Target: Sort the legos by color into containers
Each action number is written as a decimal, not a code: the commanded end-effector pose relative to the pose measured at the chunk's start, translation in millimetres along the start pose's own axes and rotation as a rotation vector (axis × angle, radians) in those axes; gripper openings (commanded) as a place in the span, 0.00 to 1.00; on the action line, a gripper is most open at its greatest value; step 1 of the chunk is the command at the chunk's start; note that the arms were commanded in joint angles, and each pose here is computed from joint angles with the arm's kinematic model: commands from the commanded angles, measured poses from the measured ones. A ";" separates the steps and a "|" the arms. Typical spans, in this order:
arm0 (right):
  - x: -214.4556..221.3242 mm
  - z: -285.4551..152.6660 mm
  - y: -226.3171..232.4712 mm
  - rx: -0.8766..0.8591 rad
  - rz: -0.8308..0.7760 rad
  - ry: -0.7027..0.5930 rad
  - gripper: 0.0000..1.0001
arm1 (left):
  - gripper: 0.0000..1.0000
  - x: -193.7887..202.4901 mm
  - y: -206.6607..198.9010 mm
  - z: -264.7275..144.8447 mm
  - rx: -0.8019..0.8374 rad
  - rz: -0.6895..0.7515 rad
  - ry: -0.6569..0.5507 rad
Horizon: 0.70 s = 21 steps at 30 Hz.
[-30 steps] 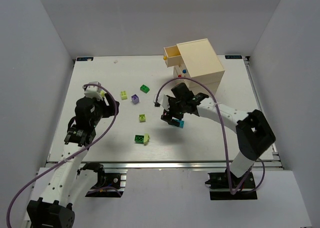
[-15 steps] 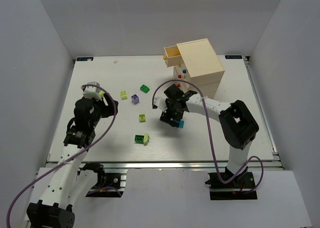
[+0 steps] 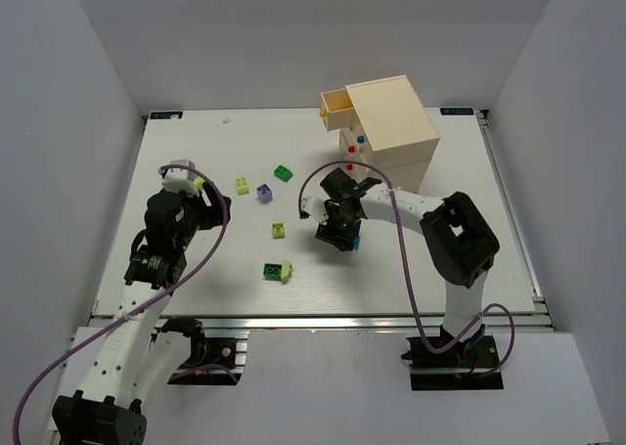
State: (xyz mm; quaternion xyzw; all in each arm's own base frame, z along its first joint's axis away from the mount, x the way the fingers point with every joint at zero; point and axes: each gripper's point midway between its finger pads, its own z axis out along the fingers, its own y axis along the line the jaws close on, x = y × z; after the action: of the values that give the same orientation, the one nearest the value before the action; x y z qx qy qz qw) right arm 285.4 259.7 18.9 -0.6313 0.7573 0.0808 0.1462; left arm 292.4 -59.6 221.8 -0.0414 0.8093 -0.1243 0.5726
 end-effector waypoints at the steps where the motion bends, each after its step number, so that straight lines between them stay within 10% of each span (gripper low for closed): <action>1: 5.2 2.5 2.5 -0.032 -0.006 0.021 0.64 | 0.79 -4.5 2.6 -2.3 -0.012 0.009 -0.021; 11: -38.7 -43.7 -2.8 -0.058 -0.049 -0.131 0.03 | 0.79 -5.2 3.8 -2.6 -0.019 0.009 -0.024; 21: -196.1 -237.6 -46.7 -0.015 -0.140 -0.750 0.00 | 0.79 -1.0 10.1 0.6 -0.053 0.006 -0.011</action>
State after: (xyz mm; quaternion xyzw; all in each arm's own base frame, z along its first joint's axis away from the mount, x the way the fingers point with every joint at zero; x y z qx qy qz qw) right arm 341.3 361.6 265.1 -0.6323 0.6227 0.2598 0.3807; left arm 293.6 -54.9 221.1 -0.0497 0.8095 -0.1132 0.5740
